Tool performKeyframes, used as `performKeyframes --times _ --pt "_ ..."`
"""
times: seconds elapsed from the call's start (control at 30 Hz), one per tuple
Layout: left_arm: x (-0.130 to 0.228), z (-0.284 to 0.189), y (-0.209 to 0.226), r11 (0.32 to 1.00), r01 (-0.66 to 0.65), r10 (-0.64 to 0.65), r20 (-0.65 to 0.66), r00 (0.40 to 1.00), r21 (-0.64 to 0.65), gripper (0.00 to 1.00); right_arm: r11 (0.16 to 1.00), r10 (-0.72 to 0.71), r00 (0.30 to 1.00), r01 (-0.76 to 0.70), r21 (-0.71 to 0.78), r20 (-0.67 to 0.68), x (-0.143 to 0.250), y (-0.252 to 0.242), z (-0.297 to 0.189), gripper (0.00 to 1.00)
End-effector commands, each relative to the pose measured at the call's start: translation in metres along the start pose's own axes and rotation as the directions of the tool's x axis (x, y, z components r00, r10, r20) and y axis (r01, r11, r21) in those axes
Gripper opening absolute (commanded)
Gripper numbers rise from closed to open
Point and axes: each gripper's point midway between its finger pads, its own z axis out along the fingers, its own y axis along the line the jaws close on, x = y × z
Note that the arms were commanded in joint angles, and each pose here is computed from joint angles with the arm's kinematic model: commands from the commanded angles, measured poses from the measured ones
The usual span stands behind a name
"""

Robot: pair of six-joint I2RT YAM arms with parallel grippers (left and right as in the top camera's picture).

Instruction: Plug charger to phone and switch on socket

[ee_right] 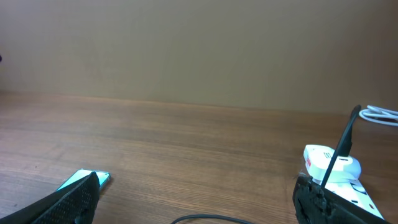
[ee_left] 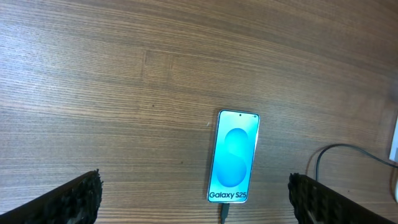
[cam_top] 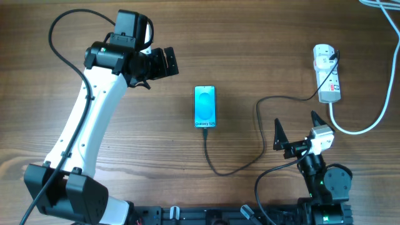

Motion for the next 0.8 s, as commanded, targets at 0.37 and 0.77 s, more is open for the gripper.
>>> performKeyframes --times 0.37,0.77 --pt "0.0 0.0015 0.0013 1.0 0.012 -0.012 0.0 1.0 -0.01 1.0 1.0 -0.011 1.0 0.011 0.028 0.015 -0.0035 -0.0043 -0.0007 1.0" --pt "0.0 0.0015 0.0013 1.0 0.012 -0.012 0.0 1.0 -0.01 1.0 1.0 -0.01 1.0 0.01 0.028 0.015 -0.0034 -0.0043 -0.0007 1.0"
